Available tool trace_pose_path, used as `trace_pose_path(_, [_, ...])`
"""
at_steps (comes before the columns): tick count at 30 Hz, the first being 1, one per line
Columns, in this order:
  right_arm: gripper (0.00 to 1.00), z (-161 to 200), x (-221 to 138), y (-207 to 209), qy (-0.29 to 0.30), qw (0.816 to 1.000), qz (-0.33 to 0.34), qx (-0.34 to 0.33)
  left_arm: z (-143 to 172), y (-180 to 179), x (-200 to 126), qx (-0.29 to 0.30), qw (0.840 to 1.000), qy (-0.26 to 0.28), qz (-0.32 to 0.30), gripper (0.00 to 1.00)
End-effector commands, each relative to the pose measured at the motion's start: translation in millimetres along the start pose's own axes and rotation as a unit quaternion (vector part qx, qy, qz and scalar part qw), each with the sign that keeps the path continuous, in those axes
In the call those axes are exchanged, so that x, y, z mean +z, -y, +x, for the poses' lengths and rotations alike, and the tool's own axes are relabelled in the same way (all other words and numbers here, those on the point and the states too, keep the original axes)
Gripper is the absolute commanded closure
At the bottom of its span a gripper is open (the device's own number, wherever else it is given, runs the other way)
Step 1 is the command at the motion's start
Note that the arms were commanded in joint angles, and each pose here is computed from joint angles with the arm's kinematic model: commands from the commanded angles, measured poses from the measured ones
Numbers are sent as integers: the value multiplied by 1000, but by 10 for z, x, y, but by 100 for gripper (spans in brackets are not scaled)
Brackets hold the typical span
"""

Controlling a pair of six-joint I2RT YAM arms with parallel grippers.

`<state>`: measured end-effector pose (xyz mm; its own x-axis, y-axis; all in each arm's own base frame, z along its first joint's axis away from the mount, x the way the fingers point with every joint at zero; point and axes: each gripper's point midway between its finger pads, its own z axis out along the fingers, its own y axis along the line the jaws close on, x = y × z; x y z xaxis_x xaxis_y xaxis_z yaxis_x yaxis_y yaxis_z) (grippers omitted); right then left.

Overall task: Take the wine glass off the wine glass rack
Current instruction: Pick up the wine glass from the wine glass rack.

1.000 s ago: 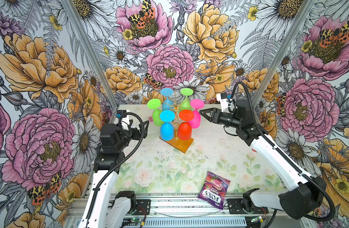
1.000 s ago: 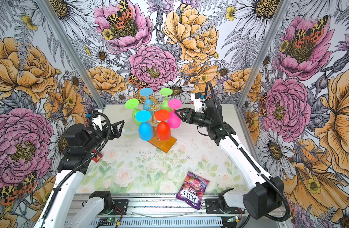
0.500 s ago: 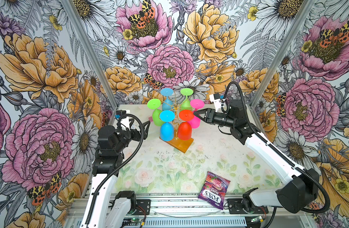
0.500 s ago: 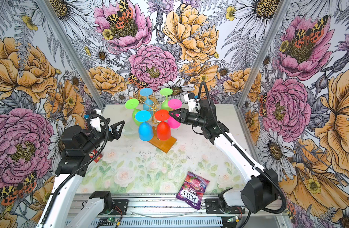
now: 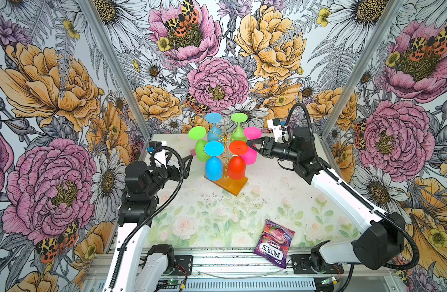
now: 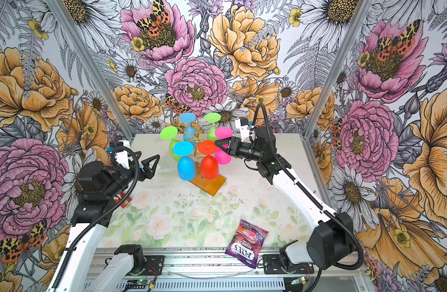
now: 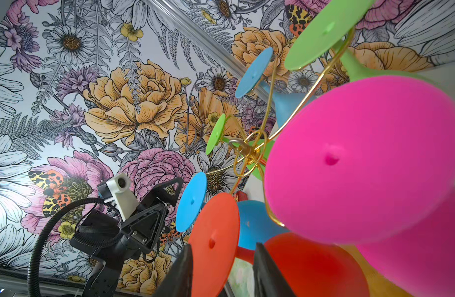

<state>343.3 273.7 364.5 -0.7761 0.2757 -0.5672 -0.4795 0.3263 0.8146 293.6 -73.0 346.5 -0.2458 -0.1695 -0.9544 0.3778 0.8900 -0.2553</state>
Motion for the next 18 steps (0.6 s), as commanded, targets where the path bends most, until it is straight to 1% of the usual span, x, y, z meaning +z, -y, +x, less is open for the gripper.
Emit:
trace_pose_path(1, [60, 45, 69, 56, -7, 1000, 6, 2, -21, 27, -15, 10, 1000, 9, 9, 1])
trace_pose_path(6, [63, 111, 118, 33, -18, 1000, 1, 3, -25, 31, -25, 11, 1000, 10, 9, 1])
trace_pose_path(10, [68, 137, 132, 32, -21, 1000, 1, 3, -16, 33, -26, 11, 1000, 9, 10, 1])
trace_pose_path(18, [85, 149, 119, -5, -21, 1000, -2, 3, -16, 36, -37, 11, 1000, 11, 9, 1])
